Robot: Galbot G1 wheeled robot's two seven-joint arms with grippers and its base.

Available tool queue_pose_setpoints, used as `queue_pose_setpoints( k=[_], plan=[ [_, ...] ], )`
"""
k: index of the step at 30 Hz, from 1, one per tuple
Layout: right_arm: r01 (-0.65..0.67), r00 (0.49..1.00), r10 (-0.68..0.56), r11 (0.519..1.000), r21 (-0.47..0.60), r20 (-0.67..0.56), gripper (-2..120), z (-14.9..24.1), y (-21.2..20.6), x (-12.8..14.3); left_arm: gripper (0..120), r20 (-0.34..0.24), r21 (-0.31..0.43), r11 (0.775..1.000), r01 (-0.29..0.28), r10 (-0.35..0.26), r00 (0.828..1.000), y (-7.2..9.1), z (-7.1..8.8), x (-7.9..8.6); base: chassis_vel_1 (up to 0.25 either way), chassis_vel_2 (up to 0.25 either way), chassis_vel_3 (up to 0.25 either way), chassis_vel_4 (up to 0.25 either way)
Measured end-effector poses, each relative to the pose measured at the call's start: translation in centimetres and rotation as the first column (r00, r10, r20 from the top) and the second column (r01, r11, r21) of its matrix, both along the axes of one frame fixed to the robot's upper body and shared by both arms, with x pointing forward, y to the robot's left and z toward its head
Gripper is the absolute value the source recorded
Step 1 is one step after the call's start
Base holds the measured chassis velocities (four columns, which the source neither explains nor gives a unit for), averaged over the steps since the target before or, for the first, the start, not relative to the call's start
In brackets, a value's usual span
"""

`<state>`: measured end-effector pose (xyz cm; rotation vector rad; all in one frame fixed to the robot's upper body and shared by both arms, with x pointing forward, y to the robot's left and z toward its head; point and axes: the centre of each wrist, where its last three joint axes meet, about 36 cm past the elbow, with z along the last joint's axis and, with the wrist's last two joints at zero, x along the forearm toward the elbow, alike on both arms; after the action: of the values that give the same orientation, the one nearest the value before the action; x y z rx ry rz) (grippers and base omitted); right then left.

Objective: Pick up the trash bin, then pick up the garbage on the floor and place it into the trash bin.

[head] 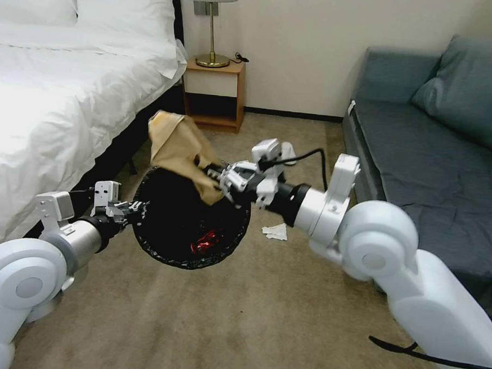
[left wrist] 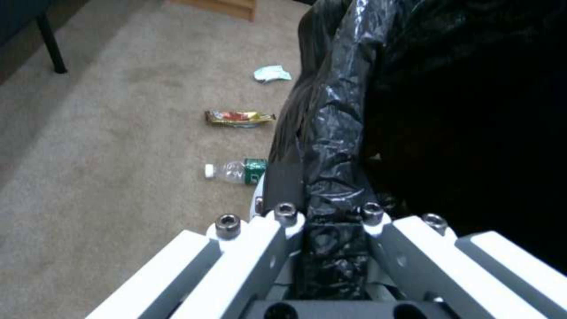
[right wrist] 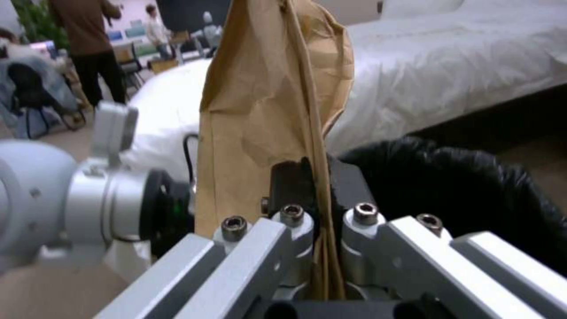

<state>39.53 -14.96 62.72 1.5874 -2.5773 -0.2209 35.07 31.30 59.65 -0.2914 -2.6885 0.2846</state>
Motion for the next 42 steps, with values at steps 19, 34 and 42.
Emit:
queue_pose_setpoints(
  k=[19, 34, 42],
  plan=[
    [0.008, 1.0, -0.008, 1.0, -0.03, 0.025, 64, -0.6, 1.2, 0.1, 2, -0.027, -0.024, 1.0, 0.016, -0.017, 1.0, 0.0, -0.3, -0.3, 0.0, 0.0, 0.0, 0.0],
    [0.039, 0.998, -0.038, 0.999, -0.027, 0.041, 109, -0.3, 0.8, 0.5, 2, -0.024, -0.021, 1.0, 0.016, -0.016, 1.0, -0.1, -0.3, -0.3, 0.0, 0.0, 0.0, 0.0],
    [0.056, 0.997, -0.055, 0.998, -0.004, 0.06, 114, 0.4, 0.3, 0.7, 2, -0.021, -0.02, 1.0, 0.019, -0.019, 1.0, -0.2, -0.2, -0.3, 0.0, 0.0, 0.0, 0.0]
  ],
)
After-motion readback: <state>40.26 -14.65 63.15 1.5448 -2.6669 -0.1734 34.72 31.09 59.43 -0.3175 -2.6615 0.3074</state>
